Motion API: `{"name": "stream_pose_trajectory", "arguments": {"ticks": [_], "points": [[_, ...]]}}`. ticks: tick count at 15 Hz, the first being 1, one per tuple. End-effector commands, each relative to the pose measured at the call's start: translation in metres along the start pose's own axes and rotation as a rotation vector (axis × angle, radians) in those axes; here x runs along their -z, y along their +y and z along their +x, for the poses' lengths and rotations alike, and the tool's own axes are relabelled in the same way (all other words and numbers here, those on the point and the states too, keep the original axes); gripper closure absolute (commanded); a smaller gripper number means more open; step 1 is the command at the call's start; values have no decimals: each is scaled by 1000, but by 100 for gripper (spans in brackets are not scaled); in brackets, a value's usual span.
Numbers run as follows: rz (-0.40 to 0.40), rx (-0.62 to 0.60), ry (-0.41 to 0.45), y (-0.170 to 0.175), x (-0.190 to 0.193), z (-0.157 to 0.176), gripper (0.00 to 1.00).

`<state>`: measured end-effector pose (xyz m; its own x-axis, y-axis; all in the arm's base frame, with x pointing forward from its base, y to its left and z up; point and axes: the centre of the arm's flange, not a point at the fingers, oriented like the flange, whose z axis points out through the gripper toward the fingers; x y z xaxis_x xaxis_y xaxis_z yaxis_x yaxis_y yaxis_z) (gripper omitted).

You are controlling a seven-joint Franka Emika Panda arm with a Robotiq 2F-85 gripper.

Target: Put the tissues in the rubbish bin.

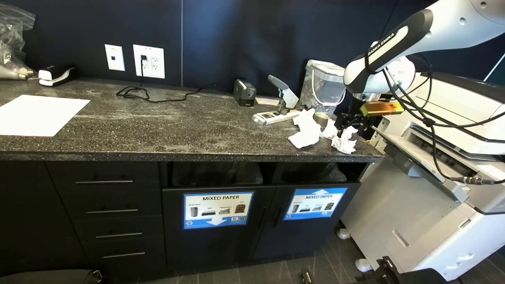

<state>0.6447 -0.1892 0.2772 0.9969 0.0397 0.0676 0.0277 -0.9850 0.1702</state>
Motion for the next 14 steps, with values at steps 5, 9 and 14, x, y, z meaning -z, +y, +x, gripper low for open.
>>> {"name": "stream_pose_trajectory", "arguments": {"ticks": [5, 9, 14], "points": [[54, 95, -77, 32, -26, 38, 0], [91, 111, -100, 40, -34, 40, 0], [147, 123, -118, 44, -44, 38, 0]]}}
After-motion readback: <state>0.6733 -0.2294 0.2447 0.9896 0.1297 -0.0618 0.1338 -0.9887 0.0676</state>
